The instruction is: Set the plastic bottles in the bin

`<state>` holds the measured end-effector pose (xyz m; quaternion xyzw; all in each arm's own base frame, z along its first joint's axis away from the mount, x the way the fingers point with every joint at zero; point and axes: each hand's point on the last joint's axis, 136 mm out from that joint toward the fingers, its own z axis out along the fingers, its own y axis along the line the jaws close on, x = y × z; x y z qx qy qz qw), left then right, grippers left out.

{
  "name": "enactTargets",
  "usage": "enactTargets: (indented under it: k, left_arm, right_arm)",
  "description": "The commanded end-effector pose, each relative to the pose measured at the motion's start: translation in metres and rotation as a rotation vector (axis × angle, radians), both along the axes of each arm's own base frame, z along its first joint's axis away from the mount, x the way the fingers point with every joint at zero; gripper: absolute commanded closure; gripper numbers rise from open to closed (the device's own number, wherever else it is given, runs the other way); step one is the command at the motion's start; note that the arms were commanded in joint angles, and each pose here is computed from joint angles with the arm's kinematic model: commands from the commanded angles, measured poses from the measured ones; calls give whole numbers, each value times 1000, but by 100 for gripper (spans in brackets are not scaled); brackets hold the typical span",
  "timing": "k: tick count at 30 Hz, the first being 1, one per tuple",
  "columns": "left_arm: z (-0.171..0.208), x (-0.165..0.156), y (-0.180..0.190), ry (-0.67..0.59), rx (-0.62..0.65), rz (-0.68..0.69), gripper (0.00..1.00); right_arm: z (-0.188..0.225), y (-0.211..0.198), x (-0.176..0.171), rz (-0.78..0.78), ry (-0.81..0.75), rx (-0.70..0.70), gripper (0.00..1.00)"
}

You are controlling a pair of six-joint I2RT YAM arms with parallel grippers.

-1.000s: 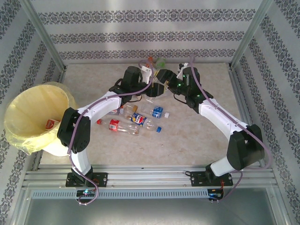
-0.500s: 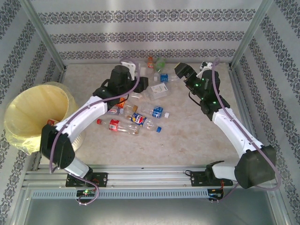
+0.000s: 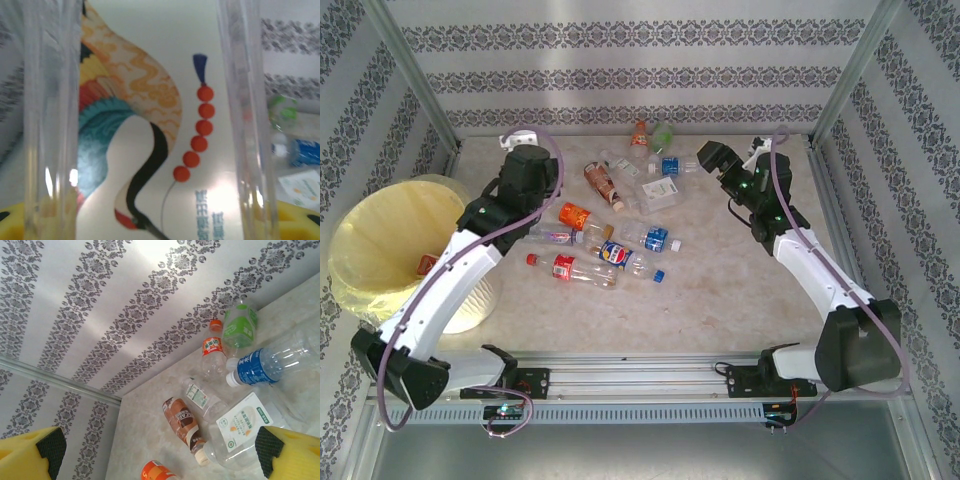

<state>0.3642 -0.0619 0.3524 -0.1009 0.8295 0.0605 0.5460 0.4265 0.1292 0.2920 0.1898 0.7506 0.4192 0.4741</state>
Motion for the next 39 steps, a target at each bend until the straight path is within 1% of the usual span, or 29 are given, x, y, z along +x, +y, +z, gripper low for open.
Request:
enactTargets:
  k: [1, 4, 7, 10, 12, 15, 17, 21, 23, 27, 31, 35, 37, 39]
  left_arm:
    - [37, -29, 53, -38, 173, 183, 49]
    - [52, -43, 86, -47, 215, 300, 49]
    - [51, -58, 125, -29, 219, 415, 49]
    - [37, -77, 170, 10, 209, 547, 50]
    - [26, -94, 196, 33, 164, 624, 50]
    - [7, -117, 224, 56, 91, 735, 50]
    - [-6, -135, 238, 79, 49, 815, 47]
    - [-29, -167, 265, 119, 27, 969, 47]
    - [-41, -179, 273, 131, 4, 1023, 47]
    - [-62, -194, 281, 157, -29, 1115, 42]
    - [-72, -199, 284, 183, -50, 1157, 38]
    - [-69, -210, 287, 154, -42, 1238, 30]
    - [-67, -210, 286, 133, -60, 1235, 23]
    - [-63, -204, 283, 120, -92, 1200, 15]
  right_arm:
    - [23, 8, 6, 47, -78, -3, 2]
    - [24, 12, 9, 63, -74, 6, 2]
    - [27, 15, 12, 79, -77, 12, 2]
    - [33, 17, 13, 91, -89, 10, 2]
    - [36, 17, 14, 96, -96, -1, 2]
    - [41, 18, 16, 103, -102, -13, 2]
    - [44, 19, 17, 105, -106, -16, 2]
    - [51, 20, 17, 115, -114, -18, 2]
    - [51, 19, 17, 115, -112, -30, 2]
    - [54, 19, 16, 115, -114, -37, 2]
    - [55, 19, 15, 116, -115, -38, 2]
    - [53, 19, 14, 112, -109, -42, 2]
    - [52, 18, 13, 109, -107, -47, 2]
    - [52, 17, 14, 106, -108, -53, 2]
